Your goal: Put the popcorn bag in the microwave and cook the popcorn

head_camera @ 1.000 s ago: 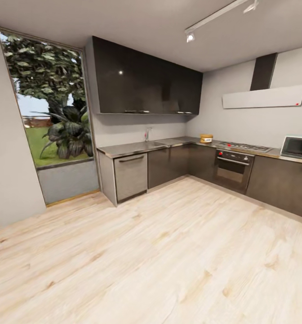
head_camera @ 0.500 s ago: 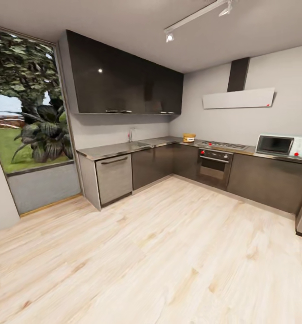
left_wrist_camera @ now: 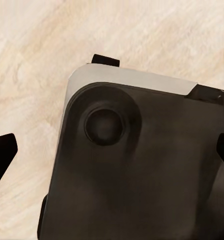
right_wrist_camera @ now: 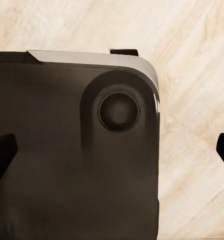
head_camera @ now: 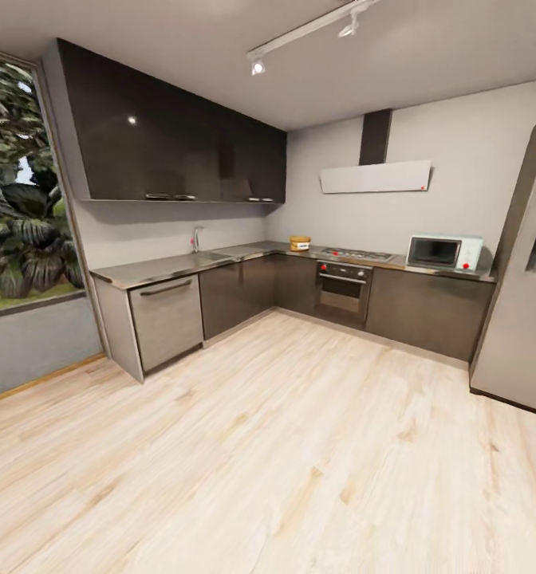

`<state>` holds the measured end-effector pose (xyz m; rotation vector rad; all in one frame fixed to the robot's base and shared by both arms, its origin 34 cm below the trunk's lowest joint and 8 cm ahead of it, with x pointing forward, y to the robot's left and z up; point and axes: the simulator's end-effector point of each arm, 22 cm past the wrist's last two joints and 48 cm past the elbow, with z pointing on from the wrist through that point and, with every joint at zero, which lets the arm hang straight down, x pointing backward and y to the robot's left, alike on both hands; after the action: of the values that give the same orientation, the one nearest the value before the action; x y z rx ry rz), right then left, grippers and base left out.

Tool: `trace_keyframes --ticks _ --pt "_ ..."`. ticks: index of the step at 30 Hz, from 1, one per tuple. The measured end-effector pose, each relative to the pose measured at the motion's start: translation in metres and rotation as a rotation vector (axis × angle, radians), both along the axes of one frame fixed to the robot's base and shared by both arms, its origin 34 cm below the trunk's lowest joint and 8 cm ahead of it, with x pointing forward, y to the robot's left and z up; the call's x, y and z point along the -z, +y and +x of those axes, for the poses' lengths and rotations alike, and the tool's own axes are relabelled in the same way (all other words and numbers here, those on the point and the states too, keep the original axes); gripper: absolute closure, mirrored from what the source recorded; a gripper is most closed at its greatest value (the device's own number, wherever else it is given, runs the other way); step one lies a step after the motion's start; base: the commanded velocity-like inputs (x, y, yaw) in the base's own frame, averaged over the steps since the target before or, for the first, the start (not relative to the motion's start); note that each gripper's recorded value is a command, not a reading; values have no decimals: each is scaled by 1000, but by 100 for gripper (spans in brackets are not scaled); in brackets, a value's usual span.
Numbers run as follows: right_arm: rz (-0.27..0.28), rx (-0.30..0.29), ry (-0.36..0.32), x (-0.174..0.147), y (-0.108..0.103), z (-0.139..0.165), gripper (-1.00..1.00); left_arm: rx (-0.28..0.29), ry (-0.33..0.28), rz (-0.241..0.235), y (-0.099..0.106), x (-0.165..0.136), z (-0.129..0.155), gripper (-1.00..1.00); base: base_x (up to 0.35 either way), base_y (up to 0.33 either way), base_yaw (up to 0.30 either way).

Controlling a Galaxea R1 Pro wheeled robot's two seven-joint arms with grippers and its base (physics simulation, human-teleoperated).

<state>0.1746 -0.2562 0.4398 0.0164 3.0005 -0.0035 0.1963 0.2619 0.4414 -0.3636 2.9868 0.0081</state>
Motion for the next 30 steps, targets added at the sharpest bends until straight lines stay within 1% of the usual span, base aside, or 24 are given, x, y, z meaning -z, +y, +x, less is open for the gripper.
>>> trace_keyframes --ticks 30 --pt "-3 0 0 0 -1 0 -100 -4 0 -1 0 0 0 -100 0 0 -288"
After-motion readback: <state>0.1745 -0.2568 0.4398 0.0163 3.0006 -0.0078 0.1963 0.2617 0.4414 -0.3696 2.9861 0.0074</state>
